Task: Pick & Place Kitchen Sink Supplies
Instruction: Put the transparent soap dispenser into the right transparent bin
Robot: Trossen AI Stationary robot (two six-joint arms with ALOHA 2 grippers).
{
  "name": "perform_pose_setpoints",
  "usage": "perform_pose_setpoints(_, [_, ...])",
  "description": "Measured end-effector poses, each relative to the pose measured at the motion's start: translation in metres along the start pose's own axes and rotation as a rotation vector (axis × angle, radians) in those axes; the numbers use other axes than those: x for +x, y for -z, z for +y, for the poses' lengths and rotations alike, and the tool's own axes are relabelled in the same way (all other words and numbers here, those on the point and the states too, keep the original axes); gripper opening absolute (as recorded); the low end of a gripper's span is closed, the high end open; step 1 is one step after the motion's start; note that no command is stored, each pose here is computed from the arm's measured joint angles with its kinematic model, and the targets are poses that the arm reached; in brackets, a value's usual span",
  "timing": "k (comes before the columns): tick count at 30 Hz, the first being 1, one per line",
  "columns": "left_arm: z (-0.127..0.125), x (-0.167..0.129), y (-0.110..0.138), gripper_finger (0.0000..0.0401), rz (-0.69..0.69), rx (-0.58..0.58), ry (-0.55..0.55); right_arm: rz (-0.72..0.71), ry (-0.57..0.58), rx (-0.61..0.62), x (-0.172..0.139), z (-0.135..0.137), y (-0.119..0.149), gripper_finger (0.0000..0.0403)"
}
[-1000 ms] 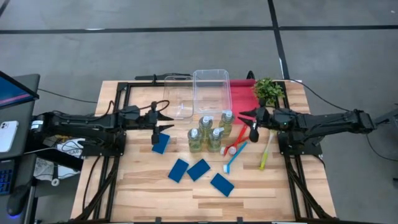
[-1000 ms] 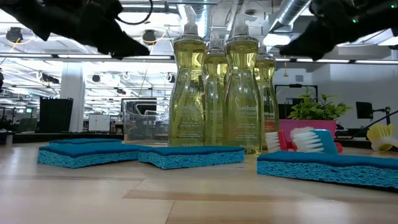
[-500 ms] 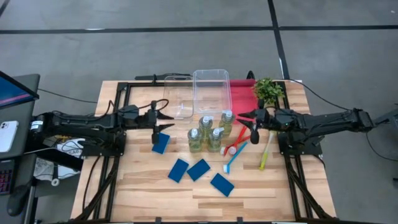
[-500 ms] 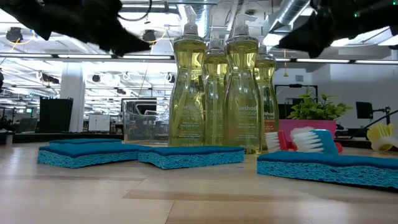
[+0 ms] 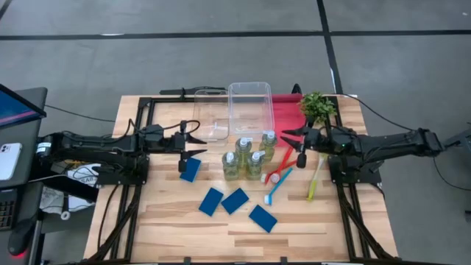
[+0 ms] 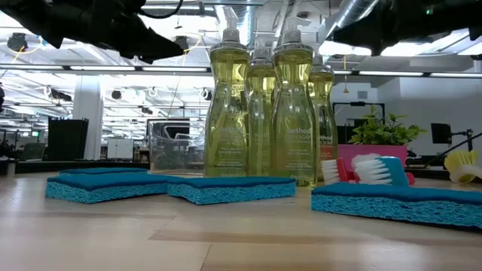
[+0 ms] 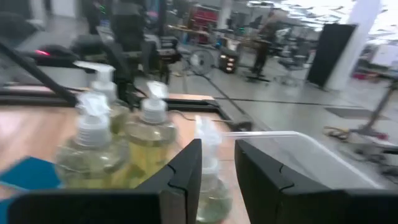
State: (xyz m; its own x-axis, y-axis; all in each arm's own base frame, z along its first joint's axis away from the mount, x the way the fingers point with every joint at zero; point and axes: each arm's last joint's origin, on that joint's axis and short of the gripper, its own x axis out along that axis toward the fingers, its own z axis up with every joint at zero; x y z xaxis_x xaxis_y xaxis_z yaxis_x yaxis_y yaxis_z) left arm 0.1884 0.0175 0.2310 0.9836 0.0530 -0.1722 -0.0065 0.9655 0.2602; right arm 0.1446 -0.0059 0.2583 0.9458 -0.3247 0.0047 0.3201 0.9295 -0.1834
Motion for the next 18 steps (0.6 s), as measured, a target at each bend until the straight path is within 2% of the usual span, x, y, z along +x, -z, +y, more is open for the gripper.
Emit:
perform_pose_setpoints(3, [0.0002,0.0,-0.0005,0.0118,-0.006,0.005,-0.002,-0.005,0.036,0.005,0.002,-0.0002,-0.0007,0.009])
perform_pose_setpoints(10, [0.0003,0.0,-0.0008,0.0118,-0.009,0.006,-0.003,-0.015,0.035,0.011,0.0029,0.0001,-0.0015,0.0096])
perform_pose_setpoints(18, [0.0003,0.0,-0.0009,0.0118,-0.009,0.008,-0.003,-0.015,0.035,0.012,0.003,0.0001,-0.0015,0.0152])
